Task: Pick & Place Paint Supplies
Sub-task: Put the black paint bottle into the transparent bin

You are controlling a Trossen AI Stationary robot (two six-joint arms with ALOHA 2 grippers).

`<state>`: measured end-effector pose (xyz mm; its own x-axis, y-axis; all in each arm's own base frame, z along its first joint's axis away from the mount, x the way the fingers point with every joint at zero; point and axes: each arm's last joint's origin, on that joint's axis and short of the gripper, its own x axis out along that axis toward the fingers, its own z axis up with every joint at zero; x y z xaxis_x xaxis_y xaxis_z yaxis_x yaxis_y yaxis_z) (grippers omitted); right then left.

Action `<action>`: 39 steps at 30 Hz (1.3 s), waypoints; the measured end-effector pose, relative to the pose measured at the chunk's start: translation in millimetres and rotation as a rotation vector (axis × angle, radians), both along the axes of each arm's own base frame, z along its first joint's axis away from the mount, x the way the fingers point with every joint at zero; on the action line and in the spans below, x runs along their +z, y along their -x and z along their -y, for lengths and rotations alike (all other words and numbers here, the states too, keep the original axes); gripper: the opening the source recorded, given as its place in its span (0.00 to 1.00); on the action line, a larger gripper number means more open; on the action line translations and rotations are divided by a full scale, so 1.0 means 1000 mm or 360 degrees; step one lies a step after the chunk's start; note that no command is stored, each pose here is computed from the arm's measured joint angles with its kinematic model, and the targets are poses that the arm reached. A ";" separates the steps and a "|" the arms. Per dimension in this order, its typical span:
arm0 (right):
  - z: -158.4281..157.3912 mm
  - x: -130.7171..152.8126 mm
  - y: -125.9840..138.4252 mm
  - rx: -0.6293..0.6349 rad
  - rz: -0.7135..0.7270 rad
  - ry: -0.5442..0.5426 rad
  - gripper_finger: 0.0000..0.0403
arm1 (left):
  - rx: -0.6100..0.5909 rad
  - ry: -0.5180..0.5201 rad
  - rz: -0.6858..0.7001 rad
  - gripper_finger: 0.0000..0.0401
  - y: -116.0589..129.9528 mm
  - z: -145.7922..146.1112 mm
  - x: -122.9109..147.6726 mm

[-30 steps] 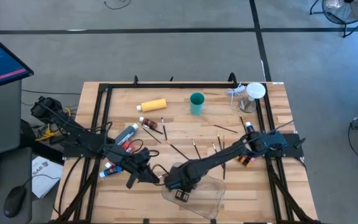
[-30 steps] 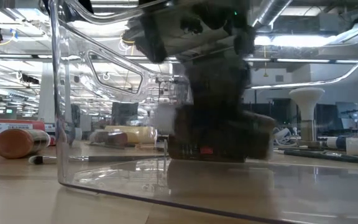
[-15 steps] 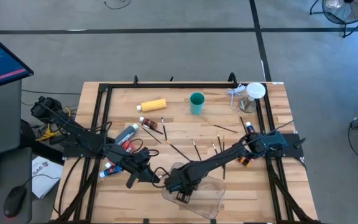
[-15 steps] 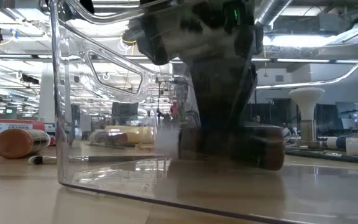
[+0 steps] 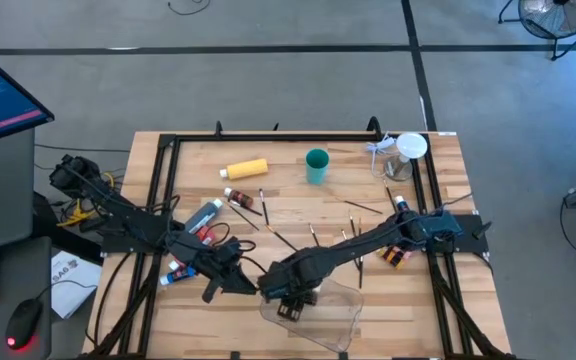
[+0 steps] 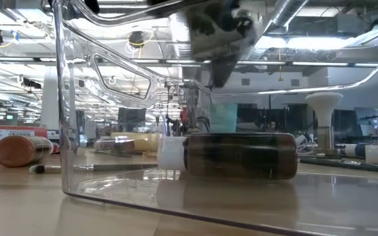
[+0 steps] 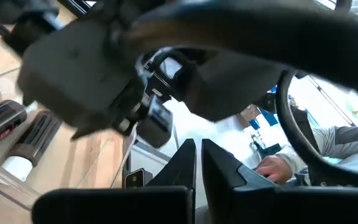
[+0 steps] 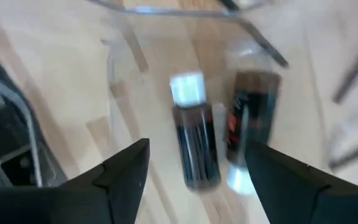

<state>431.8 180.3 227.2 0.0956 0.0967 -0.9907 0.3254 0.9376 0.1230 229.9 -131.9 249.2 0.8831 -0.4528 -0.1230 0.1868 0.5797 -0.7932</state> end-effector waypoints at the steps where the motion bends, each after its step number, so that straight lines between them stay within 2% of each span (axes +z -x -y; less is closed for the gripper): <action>1: -0.002 0.001 0.004 0.0012 -0.0040 0.0017 0.62 | -0.0001 0.0001 0.0002 0.00 0.000 0.000 0.000; 4: -0.014 -0.002 0.018 0.0055 -0.0175 0.0050 0.56 | -0.0010 0.0002 0.0004 0.00 0.001 0.001 0.000; 6: -0.024 -0.009 0.023 0.0085 -0.0209 0.0004 0.50 | -0.0019 0.0002 0.0003 0.00 0.001 0.002 0.000; 9: -0.038 -0.018 0.026 0.0132 -0.0181 -0.0024 0.35 | -0.0031 -0.0001 0.0005 0.00 0.002 0.004 0.000; 13: -0.043 -0.023 0.027 0.0124 -0.0156 -0.0034 0.09 | -0.0035 -0.0004 0.0009 0.00 0.003 0.004 0.000; 15: -0.041 -0.027 0.027 0.0107 -0.0178 -0.0021 0.03 | -0.0029 -0.0007 0.0009 0.00 0.002 0.004 0.000; 19: -0.038 -0.037 0.026 0.0043 -0.0210 -0.0047 0.05 | -0.0016 -0.0010 0.0009 0.00 0.002 0.004 0.000; 23: -0.039 -0.046 0.024 0.0047 -0.0188 -0.0126 0.01 | -0.0014 -0.0011 0.0008 0.00 0.002 0.004 0.000; 27: -0.037 -0.051 0.022 0.0028 -0.0176 -0.0150 0.02 | -0.0016 -0.0009 0.0011 0.00 0.002 0.004 0.000; 39: -0.021 -0.061 0.005 -0.0129 -0.0103 -0.0147 0.00 | -0.0016 -0.0012 0.0006 0.00 0.002 0.004 0.000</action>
